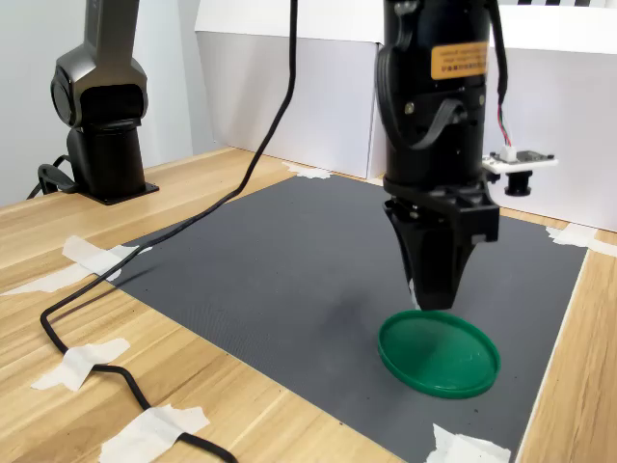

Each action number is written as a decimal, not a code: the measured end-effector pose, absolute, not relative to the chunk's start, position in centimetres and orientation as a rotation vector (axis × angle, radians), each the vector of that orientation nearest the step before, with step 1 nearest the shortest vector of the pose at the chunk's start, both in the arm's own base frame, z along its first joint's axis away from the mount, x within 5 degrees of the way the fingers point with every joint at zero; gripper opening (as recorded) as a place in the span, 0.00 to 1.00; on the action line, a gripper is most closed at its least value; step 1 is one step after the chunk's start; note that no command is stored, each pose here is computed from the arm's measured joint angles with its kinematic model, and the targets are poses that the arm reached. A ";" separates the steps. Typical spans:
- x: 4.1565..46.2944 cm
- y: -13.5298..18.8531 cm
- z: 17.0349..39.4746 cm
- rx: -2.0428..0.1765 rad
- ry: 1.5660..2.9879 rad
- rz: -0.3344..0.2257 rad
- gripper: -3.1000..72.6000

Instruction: Grasp a white terminal and put it on the green lid.

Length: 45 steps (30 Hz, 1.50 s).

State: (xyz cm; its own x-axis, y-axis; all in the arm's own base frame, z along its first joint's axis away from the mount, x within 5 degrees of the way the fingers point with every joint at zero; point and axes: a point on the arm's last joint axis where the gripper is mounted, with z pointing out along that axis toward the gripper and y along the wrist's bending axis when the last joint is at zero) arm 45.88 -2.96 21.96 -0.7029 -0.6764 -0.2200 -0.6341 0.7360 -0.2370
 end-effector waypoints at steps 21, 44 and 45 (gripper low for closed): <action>46.4 -2.7 20.8 -1.084 2.627 -0.229 0.72; 38.6 -1.7 31.4 -0.621 2.439 -0.183 0.04; 37.9 -1.6 31.9 -0.590 2.425 -0.182 0.04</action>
